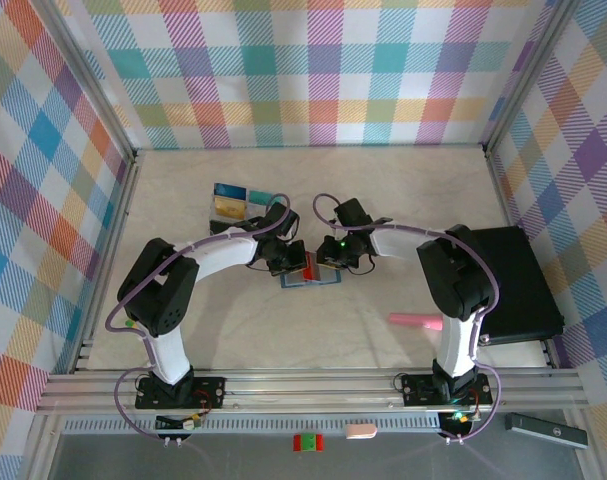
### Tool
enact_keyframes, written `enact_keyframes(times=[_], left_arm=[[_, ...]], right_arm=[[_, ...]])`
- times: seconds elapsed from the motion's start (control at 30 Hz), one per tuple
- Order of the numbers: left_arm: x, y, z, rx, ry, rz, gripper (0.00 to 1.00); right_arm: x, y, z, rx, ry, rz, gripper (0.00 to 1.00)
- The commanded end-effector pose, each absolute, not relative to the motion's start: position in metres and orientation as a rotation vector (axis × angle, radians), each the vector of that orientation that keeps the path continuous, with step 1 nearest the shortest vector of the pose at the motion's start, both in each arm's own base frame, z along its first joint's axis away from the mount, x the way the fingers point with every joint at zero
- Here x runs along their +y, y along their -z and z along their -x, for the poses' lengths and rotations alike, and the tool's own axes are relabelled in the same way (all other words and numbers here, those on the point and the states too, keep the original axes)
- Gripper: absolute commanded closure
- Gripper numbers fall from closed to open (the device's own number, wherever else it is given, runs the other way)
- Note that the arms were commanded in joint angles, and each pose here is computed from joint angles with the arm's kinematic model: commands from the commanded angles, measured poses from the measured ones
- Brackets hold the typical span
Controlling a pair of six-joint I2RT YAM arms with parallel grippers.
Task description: Take the credit cards out of the card holder
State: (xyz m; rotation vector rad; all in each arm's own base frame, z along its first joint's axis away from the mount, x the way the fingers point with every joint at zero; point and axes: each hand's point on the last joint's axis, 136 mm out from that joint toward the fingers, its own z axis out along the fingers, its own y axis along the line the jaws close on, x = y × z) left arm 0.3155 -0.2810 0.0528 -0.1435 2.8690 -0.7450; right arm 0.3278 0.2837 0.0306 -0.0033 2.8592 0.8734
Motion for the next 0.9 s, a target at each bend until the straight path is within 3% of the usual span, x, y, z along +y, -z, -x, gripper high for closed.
enact_keyframes(times=[0.0,0.47,0.87], left_arm=[[-0.287,-0.057,-0.308,2.877,0.787,0.111,0.90],[-0.298,-0.057,-0.312,2.865,0.869,0.126,0.80],[-0.302,-0.049,-0.316,2.870,0.878,0.154,0.86]], right_arm=[[0.279,-0.018,-0.320,2.923,-0.826,0.003,0.81],[0.280,-0.010,-0.315,2.954,-0.836,-0.001,0.83],[0.278,-0.009,-0.313,2.959,-0.832,-0.009,0.83]])
